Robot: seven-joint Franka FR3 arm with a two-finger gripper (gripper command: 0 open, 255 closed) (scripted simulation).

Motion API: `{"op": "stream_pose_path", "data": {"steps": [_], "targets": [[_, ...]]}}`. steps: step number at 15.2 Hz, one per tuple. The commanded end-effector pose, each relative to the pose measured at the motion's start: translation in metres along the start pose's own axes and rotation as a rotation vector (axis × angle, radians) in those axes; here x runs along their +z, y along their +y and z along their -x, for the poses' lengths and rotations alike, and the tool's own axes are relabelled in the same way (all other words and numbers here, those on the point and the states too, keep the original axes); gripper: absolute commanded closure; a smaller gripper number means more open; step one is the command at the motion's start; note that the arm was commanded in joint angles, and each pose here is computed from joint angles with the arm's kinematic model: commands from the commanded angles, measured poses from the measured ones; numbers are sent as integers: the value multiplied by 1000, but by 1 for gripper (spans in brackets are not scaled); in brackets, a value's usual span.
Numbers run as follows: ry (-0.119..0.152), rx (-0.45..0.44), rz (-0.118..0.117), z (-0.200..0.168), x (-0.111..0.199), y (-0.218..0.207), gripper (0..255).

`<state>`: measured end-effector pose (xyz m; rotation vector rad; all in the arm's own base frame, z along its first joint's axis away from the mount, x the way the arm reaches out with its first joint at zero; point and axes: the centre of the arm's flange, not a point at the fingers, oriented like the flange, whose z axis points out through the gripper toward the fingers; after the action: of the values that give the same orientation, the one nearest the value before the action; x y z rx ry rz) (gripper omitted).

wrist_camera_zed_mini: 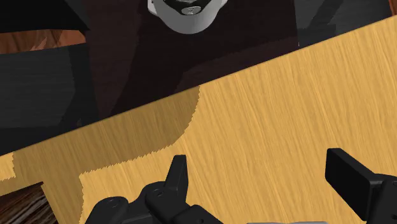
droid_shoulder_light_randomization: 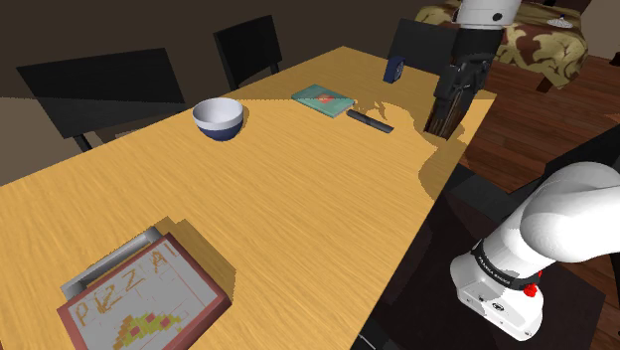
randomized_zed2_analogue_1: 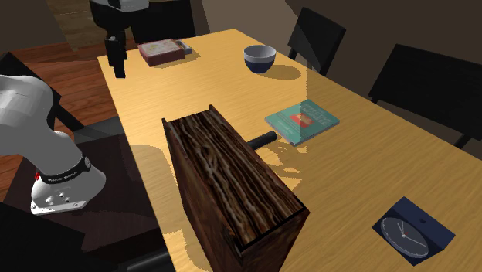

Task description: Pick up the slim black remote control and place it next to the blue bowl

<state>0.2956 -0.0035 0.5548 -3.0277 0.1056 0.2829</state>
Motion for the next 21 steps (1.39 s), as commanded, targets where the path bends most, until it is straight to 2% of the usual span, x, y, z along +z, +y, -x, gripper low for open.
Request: {"op": "stream_pose_path", "data": {"steps": [1, 21], "targets": [[0, 0, 0, 0, 0, 0, 0], [106, -133, 20, -200, 91, 119, 0]]}}
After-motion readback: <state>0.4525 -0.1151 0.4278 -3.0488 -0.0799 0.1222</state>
